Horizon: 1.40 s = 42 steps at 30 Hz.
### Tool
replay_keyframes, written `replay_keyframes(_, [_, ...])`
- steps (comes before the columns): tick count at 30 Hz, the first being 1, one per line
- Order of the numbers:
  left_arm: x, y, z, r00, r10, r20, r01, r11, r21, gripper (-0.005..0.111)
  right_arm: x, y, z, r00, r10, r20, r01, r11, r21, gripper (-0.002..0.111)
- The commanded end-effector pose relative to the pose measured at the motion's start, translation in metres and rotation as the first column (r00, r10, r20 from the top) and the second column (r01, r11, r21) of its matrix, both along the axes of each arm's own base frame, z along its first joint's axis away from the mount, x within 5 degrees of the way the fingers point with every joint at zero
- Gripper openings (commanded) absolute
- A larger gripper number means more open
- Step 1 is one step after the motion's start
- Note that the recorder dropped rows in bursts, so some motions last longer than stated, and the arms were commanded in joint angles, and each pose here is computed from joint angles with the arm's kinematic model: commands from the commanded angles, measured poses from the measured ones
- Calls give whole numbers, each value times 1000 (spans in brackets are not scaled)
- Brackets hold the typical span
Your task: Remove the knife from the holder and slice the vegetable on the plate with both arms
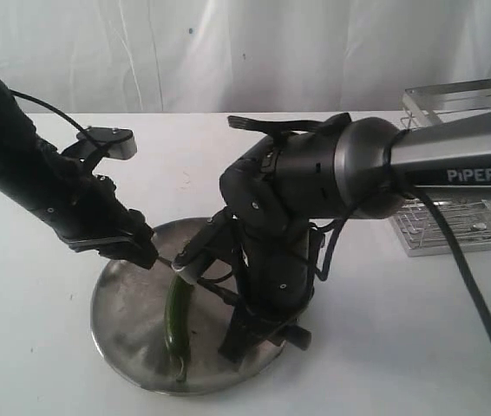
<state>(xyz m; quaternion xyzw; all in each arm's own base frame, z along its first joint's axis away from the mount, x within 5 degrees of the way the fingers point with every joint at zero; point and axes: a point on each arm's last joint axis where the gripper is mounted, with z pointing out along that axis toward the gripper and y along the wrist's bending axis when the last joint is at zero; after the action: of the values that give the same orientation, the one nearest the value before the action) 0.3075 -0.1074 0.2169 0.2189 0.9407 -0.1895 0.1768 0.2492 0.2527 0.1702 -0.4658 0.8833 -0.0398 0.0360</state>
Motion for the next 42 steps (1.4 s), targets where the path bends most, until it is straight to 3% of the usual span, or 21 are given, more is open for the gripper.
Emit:
replay_keyframes(1, [-1,-1,-1,1000,17,-12,-17,1000,-21,59,2,0,-2,1000,-21,7,21,1000,-8,0])
replay_keyframes(42, [2,0,-2,1000,23,13,-23,1000,-17,59,-2,3,2,999,-28,-18,28,999,31,0])
